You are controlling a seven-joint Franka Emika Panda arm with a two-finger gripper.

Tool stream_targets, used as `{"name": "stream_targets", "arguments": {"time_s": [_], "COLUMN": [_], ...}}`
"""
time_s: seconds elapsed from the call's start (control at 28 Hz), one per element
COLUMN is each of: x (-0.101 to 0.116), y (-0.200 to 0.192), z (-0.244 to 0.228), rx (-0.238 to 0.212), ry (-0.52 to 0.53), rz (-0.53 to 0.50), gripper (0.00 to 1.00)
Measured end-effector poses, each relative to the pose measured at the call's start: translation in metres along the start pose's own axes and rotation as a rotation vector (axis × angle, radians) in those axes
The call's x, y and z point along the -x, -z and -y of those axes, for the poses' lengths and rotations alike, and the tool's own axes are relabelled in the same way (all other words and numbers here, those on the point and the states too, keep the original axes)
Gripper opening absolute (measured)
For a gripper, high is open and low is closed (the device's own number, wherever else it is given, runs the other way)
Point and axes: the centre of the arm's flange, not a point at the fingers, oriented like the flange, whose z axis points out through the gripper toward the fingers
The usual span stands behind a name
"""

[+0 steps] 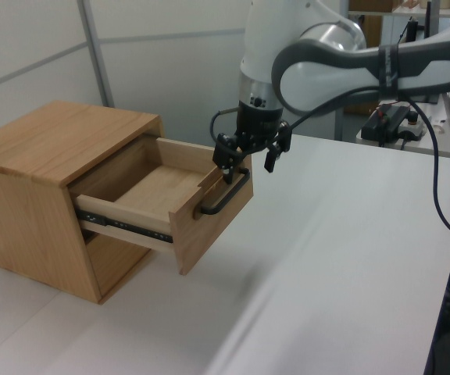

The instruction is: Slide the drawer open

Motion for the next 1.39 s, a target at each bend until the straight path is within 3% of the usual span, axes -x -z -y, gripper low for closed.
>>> {"name": "stream_targets", "arguments": {"time_s": [0.36, 0.54, 0.75, 1.39], "x": [0.001, 0.007, 0.008, -0.012], "y": [0.013, 0.021, 0.024, 0.026], "z": [-0.022, -0.030, -0.031, -0.033], "rx": [0.053, 0.066, 0.069, 0.062], "ry": [0.426, 0.583, 0.642, 0.649], "rz": [0.145, 0.232, 0.256, 0.242], "gripper": [1.00, 1.00, 1.00, 1.00]}}
